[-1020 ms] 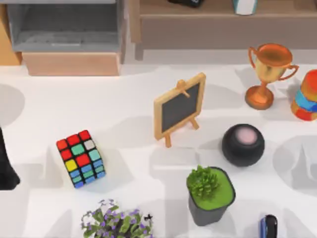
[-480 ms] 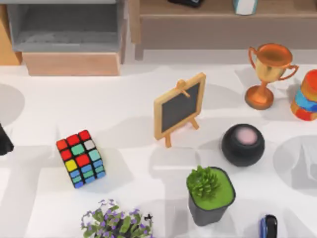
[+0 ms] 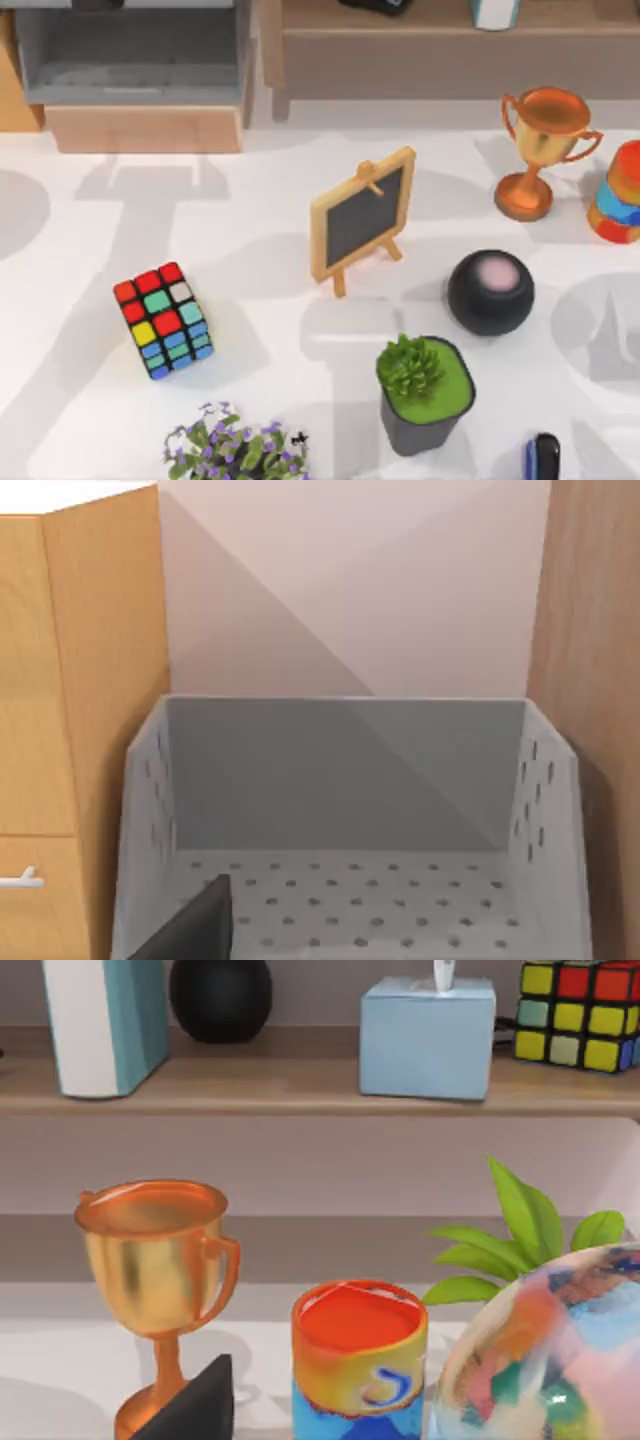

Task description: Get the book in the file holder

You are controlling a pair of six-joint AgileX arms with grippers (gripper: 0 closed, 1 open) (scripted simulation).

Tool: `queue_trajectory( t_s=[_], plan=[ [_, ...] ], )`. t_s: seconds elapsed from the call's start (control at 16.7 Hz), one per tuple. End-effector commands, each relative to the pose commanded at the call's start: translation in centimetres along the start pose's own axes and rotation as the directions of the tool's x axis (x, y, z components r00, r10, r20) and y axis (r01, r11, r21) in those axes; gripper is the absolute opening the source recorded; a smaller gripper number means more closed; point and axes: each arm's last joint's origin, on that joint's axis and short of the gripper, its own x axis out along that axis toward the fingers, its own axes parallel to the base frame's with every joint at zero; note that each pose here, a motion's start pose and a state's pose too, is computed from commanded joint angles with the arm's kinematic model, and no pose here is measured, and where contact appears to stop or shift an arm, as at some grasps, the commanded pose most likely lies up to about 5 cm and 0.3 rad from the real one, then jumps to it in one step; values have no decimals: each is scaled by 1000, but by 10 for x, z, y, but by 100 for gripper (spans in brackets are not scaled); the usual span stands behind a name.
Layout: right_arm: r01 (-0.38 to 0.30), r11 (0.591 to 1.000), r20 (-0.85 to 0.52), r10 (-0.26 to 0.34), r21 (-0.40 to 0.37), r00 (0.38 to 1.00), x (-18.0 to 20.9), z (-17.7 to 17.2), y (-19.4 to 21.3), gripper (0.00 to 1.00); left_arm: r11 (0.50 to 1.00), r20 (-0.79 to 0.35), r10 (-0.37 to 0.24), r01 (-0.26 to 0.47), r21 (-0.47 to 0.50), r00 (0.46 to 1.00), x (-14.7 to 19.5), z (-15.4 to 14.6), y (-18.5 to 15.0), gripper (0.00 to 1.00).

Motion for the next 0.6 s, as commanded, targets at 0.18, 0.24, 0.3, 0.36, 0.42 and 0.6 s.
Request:
queue_trajectory(
  t_s=[0.18,0.24,0.3,0.36,0.42,0.6],
  plan=[
    [0,1000,0,0,0,1000,0,0,0,100,1000,-6,-7,7,-2,1000,64,18,-63,100],
    [0,1000,0,0,0,1000,0,0,0,100,1000,-9,-9,9,-2,1000,84,18,-88,100],
    [0,1000,0,0,0,1000,0,0,0,100,1000,-12,-11,11,-2,1000,103,14,-115,100],
    [0,1000,0,0,0,1000,0,0,0,100,1000,-15,-13,13,-1,1000,120,7,-143,100],
    [0,1000,0,0,0,1000,0,0,0,100,1000,-18,-14,14,1,1000,135,-3,-171,100],
    [0,1000,0,0,0,1000,0,0,0,100,1000,-26,-16,16,6,1000,167,-47,-249,100]
  ],
)
